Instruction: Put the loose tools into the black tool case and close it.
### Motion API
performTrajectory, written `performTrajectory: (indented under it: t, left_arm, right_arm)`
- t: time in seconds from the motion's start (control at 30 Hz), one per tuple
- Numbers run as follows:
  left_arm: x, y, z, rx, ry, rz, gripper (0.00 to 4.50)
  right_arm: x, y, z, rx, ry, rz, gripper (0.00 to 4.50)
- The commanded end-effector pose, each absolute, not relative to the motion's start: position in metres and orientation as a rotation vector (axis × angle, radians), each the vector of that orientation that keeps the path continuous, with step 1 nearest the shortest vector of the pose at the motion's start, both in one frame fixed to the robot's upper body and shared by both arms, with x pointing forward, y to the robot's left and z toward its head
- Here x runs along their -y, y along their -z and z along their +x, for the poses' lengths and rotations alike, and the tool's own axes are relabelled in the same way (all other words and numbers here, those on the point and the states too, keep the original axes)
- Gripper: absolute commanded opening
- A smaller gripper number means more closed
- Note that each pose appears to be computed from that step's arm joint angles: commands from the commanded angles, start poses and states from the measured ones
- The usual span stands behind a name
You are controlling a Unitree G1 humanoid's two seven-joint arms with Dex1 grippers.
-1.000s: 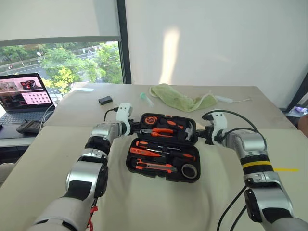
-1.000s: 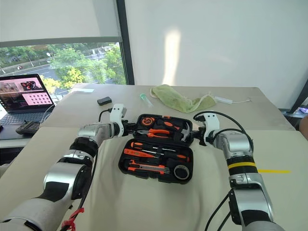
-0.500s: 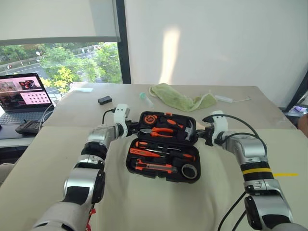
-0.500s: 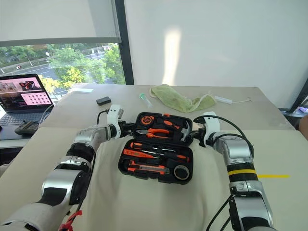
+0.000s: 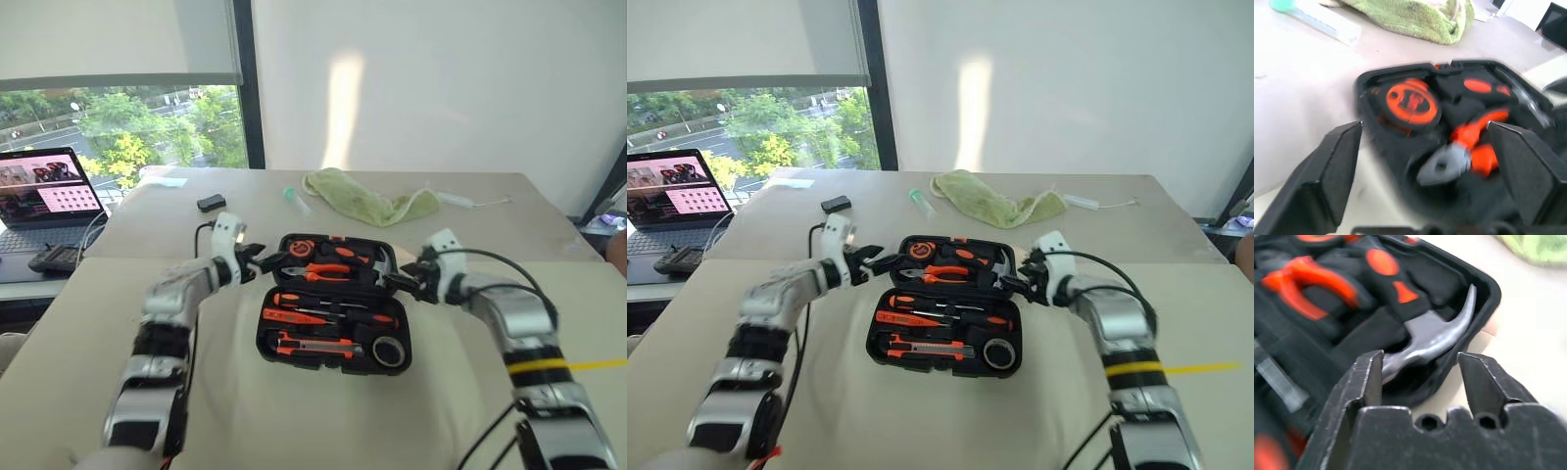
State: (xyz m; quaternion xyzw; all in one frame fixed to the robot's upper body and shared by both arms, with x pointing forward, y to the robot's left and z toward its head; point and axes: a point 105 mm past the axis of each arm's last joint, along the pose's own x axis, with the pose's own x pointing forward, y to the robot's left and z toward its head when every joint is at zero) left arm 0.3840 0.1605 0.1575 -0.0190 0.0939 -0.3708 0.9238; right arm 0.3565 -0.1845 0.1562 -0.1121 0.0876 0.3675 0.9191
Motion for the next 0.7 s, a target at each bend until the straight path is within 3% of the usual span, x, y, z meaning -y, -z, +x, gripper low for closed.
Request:
performTrajectory:
  t: [0.03, 0.1, 0.2, 0.43, 0.6, 0.7]
  left_arm:
    - [-0.148, -0.175, 0.345, -0.145, 0.95, 0.057, 4.18]
    - [-0.146, -0.167, 0.332, -0.155, 0.966, 0.087, 4.18]
    - [-0.143, -0.149, 0.333, -0.161, 0.906, 0.113, 4.18]
    - [-0.132, -0.104, 0.346, -0.229, 0.735, 0.144, 4.18]
    - [-0.124, -0.06, 0.338, -0.392, 0.698, 0.175, 4.18]
    - [-0.115, -0.056, 0.332, -0.408, 0.716, 0.09, 4.18]
  right_arm:
    - [0.165, -0.201, 0.291, 0.055, -1.074, -0.288, 2.84]
    - [0.163, -0.197, 0.264, 0.036, -1.145, -0.324, 2.84]
    - [0.161, -0.19, 0.247, 0.001, -1.155, -0.313, 2.84]
    - [0.155, -0.187, 0.237, 0.004, -1.11, -0.263, 2.84]
    - [0.157, -0.185, 0.234, -0.007, -1.08, -0.267, 2.84]
    - [0.162, -0.182, 0.233, -0.023, -1.066, -0.271, 2.84]
